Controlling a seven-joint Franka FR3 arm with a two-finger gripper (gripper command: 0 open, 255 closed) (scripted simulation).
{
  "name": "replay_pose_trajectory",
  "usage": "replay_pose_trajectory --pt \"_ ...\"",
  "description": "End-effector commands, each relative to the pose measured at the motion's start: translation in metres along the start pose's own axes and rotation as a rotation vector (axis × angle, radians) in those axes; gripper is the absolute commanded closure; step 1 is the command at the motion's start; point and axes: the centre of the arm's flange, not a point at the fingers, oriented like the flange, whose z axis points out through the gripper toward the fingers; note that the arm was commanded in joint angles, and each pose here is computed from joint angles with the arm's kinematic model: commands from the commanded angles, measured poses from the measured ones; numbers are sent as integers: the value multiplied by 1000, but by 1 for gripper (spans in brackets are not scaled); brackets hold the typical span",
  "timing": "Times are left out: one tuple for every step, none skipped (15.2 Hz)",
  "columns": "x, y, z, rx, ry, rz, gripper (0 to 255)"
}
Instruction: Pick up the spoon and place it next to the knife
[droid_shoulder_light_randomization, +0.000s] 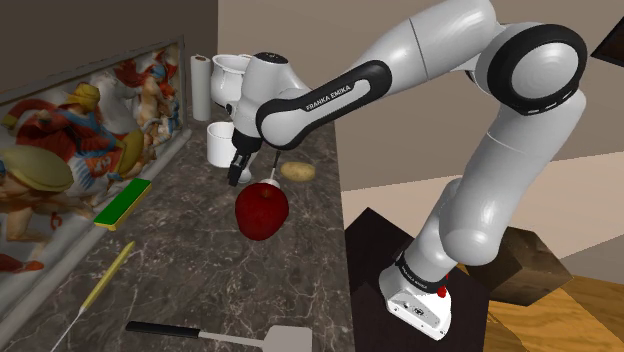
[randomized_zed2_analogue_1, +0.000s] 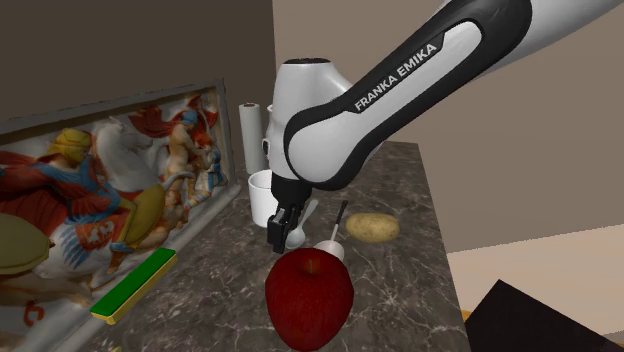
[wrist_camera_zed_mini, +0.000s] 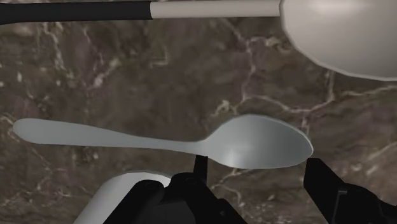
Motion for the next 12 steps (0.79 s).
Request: replay_pose_trajectory --pt "0 0 0 0 0 0 255" --pt "0 0 0 0 0 0 255" --pt "0 0 0 0 0 0 255" --pt "0 0 0 0 0 0 255" --pt "0 0 0 0 0 0 255" --pt "0 0 0 0 0 0 255" --pt "1 0 -5 0 0 0 255" --pt "2 0 -10 0 0 0 255" --pt "2 1 -16 0 0 0 255" --pt "3 1 -21 0 0 0 255" --pt "4 1 -26 0 0 0 255" --pt "5 1 -31 0 0 0 255"
